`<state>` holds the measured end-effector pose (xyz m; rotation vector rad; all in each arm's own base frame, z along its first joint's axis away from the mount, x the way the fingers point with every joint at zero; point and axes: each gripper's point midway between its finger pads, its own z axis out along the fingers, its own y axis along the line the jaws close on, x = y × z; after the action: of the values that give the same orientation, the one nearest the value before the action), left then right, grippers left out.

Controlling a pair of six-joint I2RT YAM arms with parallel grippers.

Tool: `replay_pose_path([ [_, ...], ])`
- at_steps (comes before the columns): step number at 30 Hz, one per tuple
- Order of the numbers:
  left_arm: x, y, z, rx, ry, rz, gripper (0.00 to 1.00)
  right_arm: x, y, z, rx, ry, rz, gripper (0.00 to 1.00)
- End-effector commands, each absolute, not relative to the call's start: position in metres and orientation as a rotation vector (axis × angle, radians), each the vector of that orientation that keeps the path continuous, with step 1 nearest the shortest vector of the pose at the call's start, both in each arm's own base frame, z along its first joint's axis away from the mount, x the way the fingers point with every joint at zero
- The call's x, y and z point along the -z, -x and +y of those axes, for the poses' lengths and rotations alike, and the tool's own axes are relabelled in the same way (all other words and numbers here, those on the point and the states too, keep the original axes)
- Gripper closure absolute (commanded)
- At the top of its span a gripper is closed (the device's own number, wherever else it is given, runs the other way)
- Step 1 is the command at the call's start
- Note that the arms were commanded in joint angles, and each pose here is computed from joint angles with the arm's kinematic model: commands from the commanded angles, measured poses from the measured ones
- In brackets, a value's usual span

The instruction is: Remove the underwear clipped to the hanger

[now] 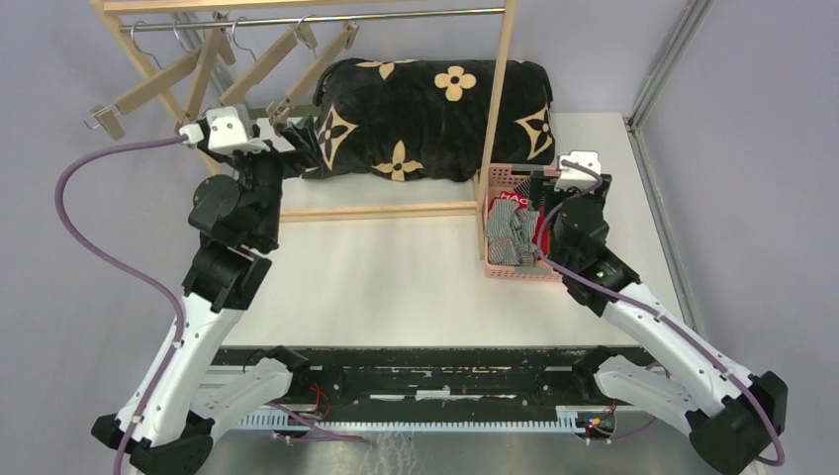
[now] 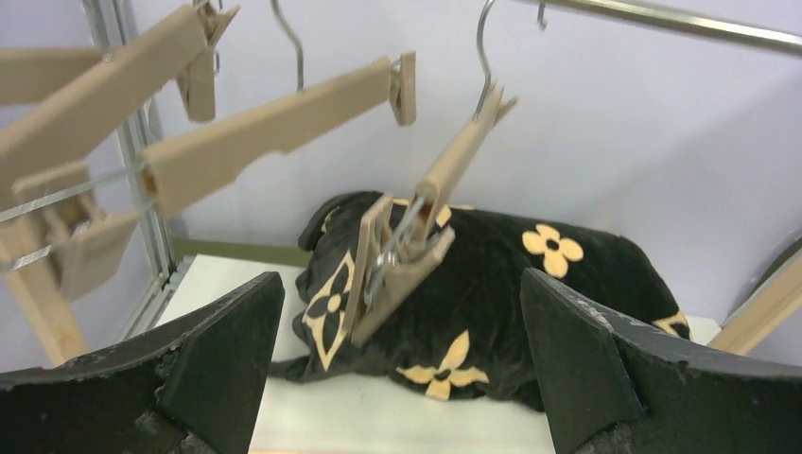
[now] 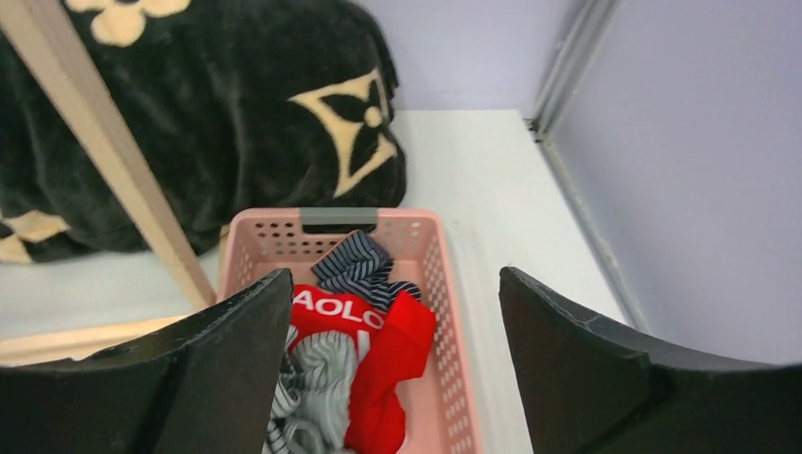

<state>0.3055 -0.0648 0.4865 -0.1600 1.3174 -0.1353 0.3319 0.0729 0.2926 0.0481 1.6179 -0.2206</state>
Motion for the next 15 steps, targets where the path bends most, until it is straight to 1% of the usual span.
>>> replay_pose_path([
  [1, -0.483, -0.277, -0.040, 0.112, 0.217, 1.262, 0.01, -0.317, -0.308, 0.034, 0.329, -0.172, 1.558, 0.12],
  [6, -0.466, -0.246, -0.022, 0.134, 0.263, 1.235, 0.01, -0.329, -0.285, 0.018, 0.282, -0.241, 1.481, 0.04],
  [10, -0.455, -0.228, -0.013, 0.161, 0.296, 1.235, 0.01, -0.331, -0.275, 0.006, 0.312, -0.278, 1.481, 0.04],
  [15, -0.436, -0.214, -0.011, 0.201, 0.299, 1.252, 0.01, -0.320, -0.269, -0.001, 0.325, -0.309, 1.494, 0.03],
])
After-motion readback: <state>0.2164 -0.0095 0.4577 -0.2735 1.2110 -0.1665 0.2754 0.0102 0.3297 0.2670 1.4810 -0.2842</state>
